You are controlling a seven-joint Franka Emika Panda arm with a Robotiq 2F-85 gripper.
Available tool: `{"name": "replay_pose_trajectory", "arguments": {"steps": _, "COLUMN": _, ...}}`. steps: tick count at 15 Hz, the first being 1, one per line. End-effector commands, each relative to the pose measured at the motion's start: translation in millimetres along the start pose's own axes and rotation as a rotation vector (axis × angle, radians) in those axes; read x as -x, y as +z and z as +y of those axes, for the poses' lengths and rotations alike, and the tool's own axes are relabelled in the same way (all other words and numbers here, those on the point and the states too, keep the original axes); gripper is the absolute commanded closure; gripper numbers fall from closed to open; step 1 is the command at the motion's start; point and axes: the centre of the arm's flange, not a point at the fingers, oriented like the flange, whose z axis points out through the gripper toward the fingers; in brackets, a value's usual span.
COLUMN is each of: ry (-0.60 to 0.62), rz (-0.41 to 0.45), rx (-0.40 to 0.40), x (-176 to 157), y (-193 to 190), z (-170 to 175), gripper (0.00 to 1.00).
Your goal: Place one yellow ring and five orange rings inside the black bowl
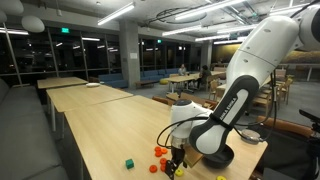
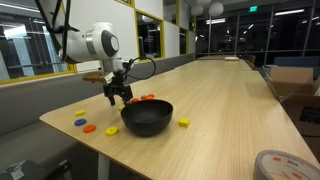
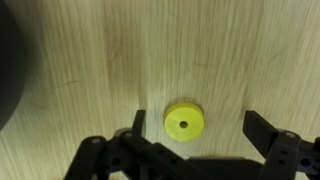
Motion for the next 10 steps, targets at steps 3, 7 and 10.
{"name": "replay_pose_trajectory", "arguments": {"steps": 3, "ry": 0.036, "rz": 0.014, "rx": -0.016, "x": -9.1, "y": 4.1, "z": -1.0, "gripper": 0.25}}
{"name": "replay_pose_trajectory", "arguments": {"steps": 7, "ry": 0.048, "rz": 0.014, "rx": -0.022, "x": -10.9, "y": 4.4, "z": 1.6, "gripper": 0.51}}
{"name": "replay_pose_trajectory", "arguments": {"steps": 10, "ry": 0.057, "rz": 0.018, "rx": -0.028, "x": -14.4, "y": 1.1, "z": 3.7, "gripper": 0.73}}
